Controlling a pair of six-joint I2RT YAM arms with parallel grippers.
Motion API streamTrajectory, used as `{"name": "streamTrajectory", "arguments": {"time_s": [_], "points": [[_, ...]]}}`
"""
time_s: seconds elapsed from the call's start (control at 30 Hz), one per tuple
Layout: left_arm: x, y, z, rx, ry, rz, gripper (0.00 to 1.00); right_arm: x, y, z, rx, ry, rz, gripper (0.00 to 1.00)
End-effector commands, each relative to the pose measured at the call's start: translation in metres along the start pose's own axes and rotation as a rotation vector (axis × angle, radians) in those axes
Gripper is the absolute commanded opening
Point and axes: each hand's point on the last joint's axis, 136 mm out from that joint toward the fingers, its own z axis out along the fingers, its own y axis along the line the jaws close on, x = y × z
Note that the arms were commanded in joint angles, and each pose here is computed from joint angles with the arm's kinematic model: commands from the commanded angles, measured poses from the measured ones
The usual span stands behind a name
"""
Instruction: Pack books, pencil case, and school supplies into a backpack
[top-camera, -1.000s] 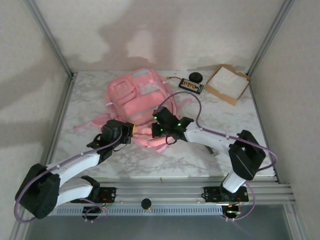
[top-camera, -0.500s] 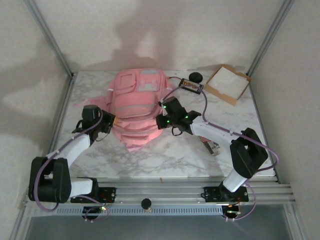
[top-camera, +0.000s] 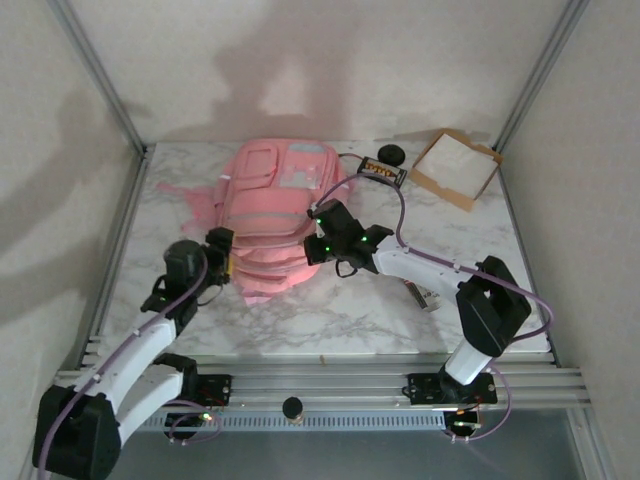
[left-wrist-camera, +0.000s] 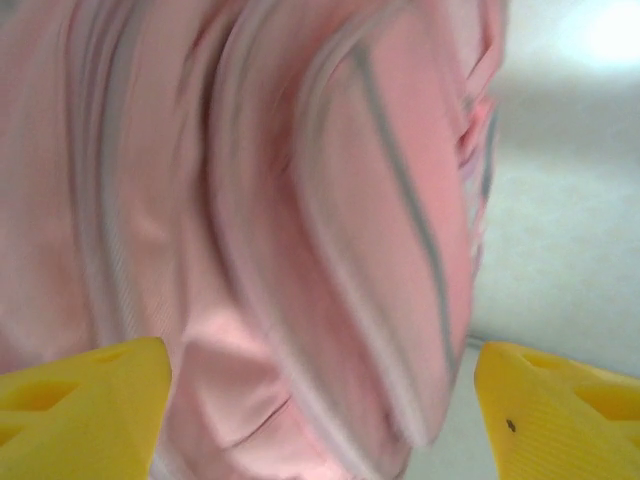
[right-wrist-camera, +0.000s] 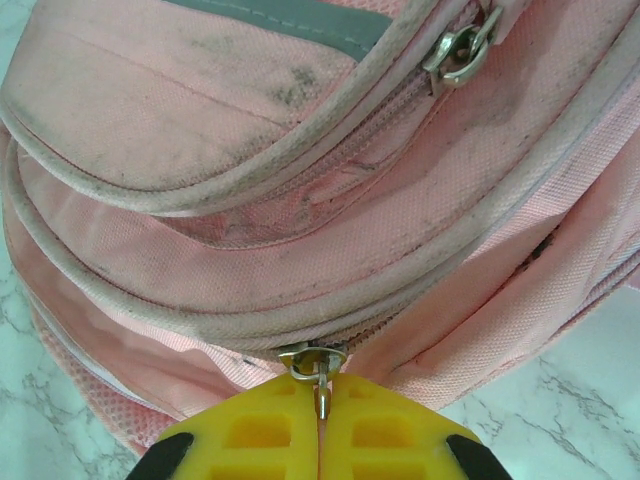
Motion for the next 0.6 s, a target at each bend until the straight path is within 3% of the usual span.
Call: {"name": "streamTrajectory", "arguments": {"time_s": [0.0, 0.27, 0.4, 0.57], "points": [[0.015, -0.007, 0.005, 0.041, -0.005, -0.166, 0.77, -0.002, 0.002, 0.001, 0.007, -0.01, 0.008, 0.0], [0.051, -0.03, 0.022, 0.094, 0.092, -0.222, 0.63, -0.005, 0.003, 0.001, 0.003, -0.026, 0.001, 0.0], [0.061, -0.046, 0.021, 0.099, 0.105, -0.225, 0.61, -0.004, 0.004, 0.002, 0.004, -0.022, 0.0, 0.0], [0.076, -0.04, 0.035, 0.07, 0.154, -0.275, 0.48, -0.006, 0.003, 0.004, 0.006, -0.029, -0.002, 0.0]]}}
